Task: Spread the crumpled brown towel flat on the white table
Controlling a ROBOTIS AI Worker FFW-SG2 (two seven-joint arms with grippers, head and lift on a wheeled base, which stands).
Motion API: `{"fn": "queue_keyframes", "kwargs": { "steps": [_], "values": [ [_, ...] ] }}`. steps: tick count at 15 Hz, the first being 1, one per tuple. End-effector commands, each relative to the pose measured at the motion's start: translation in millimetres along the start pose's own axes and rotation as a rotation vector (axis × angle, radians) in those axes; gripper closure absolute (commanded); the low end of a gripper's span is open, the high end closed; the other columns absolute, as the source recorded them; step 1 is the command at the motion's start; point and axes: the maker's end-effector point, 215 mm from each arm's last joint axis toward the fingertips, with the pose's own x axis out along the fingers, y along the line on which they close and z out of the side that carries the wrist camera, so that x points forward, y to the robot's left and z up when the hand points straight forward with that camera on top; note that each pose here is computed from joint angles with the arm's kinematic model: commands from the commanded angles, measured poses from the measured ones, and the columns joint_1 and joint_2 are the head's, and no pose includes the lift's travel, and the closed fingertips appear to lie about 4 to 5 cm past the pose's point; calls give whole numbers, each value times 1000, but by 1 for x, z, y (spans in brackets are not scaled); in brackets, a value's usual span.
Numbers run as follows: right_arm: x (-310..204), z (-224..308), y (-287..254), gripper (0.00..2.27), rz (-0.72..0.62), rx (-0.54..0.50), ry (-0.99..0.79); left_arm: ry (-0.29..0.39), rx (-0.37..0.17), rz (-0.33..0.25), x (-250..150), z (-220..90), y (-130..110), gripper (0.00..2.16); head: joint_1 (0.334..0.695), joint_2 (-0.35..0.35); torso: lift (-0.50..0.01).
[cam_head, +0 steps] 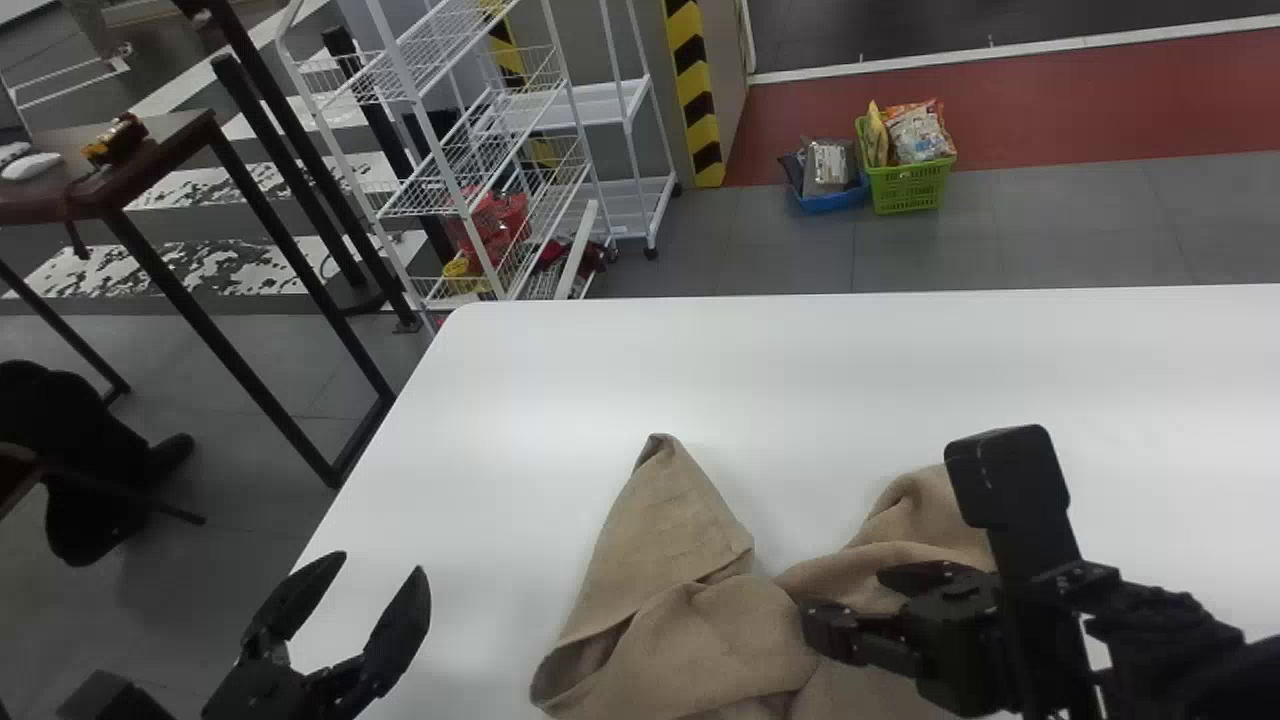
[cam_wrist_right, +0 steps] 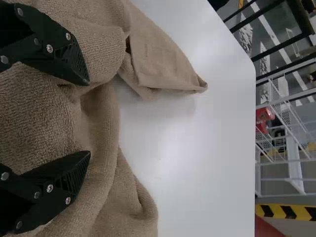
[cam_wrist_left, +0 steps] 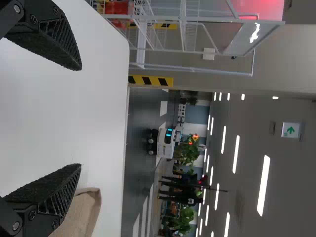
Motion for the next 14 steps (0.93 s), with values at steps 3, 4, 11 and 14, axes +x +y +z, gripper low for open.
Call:
{"fn": "queue_keyframes", "kwargs": {
  "steps": [3,4,11,14],
  "values": [
    [1,17,-2,397,14,6,-11,2,-3,2,-1,-2,0,124,695,350,-123],
    [2,2,-7,397,0,16,63,1,-4,3,0,-2,0,124,695,350,-123],
    [21,2,-36,400,-38,27,122,0,-11,8,1,-4,2,124,695,350,-123],
    [26,0,-48,599,-56,30,158,-1,-12,12,2,-4,4,124,695,350,-123]
  ]
}}
